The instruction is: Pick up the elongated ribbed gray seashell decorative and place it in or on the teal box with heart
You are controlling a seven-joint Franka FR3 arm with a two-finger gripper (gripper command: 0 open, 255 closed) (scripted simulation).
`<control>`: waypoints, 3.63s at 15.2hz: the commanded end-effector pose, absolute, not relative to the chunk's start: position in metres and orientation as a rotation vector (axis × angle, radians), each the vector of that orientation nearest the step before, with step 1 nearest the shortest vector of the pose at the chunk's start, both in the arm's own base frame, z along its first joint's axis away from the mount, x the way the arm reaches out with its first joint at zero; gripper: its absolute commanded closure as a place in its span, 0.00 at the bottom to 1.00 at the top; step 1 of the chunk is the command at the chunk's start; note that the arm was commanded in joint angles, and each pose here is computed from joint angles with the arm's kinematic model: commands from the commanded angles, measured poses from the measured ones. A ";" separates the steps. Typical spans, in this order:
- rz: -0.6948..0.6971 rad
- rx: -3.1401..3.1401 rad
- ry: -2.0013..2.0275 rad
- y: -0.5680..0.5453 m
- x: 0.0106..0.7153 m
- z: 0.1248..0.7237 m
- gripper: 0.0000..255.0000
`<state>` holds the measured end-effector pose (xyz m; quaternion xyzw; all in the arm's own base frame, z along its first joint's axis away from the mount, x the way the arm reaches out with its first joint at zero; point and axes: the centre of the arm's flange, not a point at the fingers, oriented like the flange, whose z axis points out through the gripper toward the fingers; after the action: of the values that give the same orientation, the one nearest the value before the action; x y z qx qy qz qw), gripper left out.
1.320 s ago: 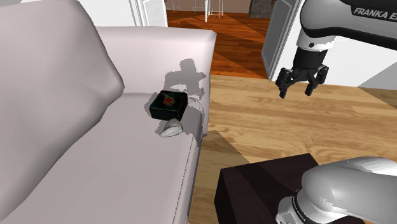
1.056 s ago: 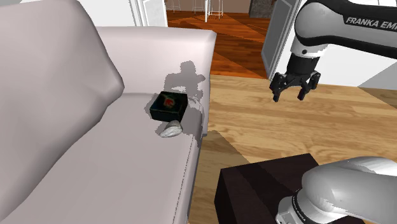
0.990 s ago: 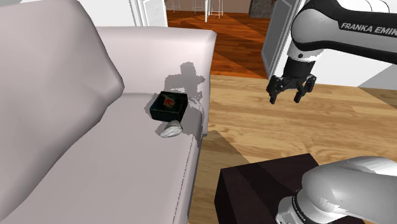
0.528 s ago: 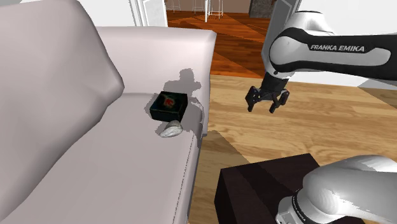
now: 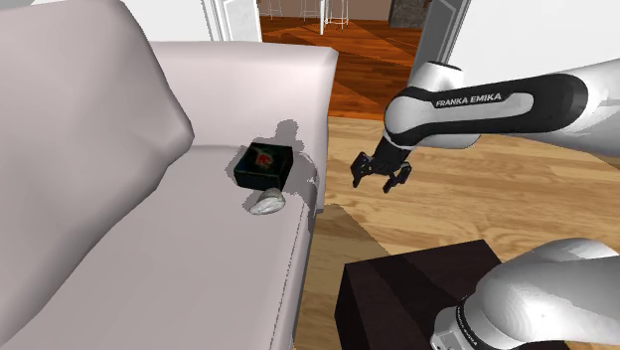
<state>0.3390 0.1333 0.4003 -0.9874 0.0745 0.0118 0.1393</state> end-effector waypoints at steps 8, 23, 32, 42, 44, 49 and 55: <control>-0.044 -2.691 0.257 0.204 0.373 0.334 0.00; -0.135 -2.464 0.303 0.323 0.433 0.257 0.00; -0.135 -2.464 0.303 0.340 0.438 0.233 0.00; -0.135 -2.464 0.303 0.341 0.439 0.234 1.00; -0.135 -2.464 0.303 0.342 0.439 0.233 1.00; -0.135 -2.464 0.303 0.340 0.438 0.249 1.00; -0.136 -2.464 0.302 0.341 0.438 0.265 0.00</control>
<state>0.4377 0.3406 0.2654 -0.9383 0.1151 -0.0519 0.3221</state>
